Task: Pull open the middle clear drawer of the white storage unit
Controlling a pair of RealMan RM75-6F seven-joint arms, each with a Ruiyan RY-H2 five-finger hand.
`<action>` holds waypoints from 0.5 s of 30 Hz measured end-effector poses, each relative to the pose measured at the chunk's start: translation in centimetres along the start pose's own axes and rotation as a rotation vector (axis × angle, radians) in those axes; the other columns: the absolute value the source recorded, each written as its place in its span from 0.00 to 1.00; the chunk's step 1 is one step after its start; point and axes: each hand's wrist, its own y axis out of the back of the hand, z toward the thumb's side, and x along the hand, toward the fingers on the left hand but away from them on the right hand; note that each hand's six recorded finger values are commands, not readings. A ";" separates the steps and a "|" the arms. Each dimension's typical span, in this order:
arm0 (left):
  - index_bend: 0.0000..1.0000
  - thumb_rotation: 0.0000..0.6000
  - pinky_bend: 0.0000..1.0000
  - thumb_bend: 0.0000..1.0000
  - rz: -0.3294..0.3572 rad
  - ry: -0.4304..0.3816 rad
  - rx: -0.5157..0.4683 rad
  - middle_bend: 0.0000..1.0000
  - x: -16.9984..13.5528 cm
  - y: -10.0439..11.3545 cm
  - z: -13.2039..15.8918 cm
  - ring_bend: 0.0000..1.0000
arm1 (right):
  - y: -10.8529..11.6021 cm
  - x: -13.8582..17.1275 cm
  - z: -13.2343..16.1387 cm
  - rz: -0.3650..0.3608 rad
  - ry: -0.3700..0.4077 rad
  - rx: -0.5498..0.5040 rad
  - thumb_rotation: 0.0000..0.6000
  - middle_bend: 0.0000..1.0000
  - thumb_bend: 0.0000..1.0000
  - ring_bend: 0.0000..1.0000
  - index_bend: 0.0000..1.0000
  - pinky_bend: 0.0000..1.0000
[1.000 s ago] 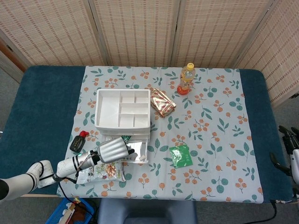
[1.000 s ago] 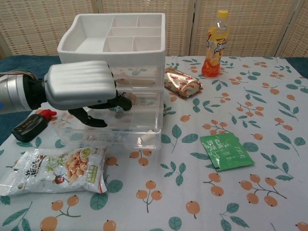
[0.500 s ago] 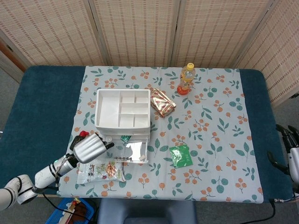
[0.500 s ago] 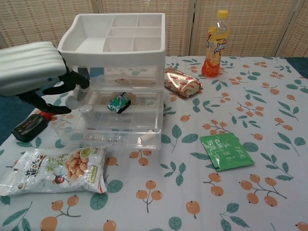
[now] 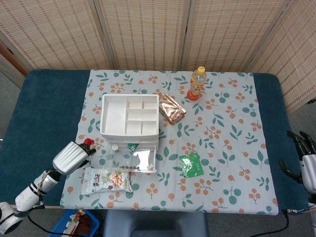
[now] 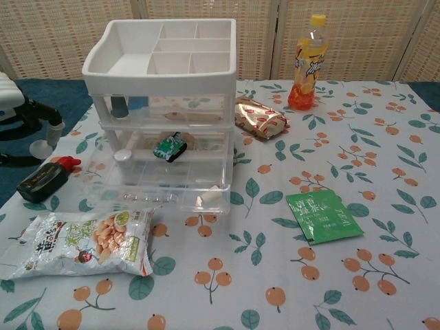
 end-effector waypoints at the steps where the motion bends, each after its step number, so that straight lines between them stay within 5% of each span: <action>1: 0.55 1.00 1.00 0.24 -0.016 0.014 -0.008 0.89 -0.2 -0.4 -0.3 0.95 | 0.0 0.0 0.0 0.000 0.000 0.000 1.00 0.21 0.34 0.14 0.08 0.21; 15: 0.55 1.00 1.00 0.24 -0.200 0.065 -0.157 0.88 -1.0 -5.5 0.5 0.95 | 0.0 0.1 -0.2 0.004 -0.009 0.003 1.00 0.21 0.34 0.14 0.08 0.21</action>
